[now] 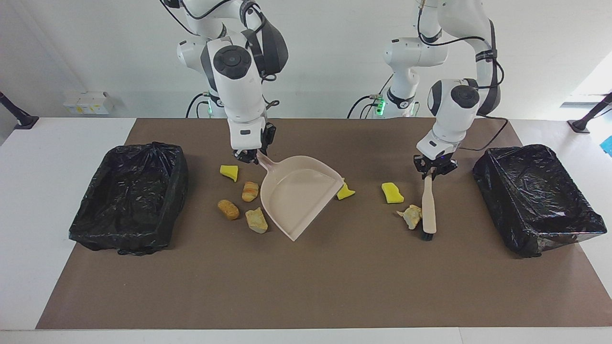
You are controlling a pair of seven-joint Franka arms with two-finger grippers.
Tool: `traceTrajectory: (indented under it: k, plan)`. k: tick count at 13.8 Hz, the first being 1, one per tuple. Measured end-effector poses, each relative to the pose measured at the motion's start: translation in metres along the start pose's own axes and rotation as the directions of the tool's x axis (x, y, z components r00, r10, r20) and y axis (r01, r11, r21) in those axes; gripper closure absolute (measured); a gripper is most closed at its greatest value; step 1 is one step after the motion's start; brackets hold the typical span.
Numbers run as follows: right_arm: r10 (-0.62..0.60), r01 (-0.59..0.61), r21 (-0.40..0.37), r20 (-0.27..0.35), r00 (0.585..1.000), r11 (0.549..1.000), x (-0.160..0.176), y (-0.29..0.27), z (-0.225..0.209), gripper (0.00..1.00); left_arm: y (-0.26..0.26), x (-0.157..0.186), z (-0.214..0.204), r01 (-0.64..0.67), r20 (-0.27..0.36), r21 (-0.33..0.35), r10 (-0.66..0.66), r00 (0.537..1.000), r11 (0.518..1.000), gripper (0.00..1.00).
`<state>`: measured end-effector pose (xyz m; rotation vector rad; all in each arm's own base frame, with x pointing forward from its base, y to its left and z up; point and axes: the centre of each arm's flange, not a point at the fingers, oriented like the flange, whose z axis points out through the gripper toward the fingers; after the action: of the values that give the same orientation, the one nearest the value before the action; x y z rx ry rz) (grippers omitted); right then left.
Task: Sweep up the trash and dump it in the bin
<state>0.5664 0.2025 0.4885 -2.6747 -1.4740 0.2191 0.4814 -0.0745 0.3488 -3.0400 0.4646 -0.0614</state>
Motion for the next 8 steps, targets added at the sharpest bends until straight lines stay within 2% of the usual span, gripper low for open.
traceTrajectory:
  k: [2,4,8]
  plan:
    - [-0.166,0.165,0.013,0.045,0.985,0.986,-0.014,0.007,0.027,0.69,0.012,-0.002,0.000,-0.028,0.004,-0.001,0.028,1.000,1.000,0.74]
    - [-0.279,0.280,0.000,0.103,0.955,0.960,-0.022,-0.001,0.049,0.69,0.033,-0.003,-0.001,-0.072,0.016,-0.003,0.072,0.997,0.997,0.74]
    - [-0.387,0.392,-0.004,0.158,0.909,0.920,-0.005,-0.045,0.086,0.69,0.068,-0.006,-0.006,-0.142,0.045,-0.008,0.142,0.989,0.990,0.74]
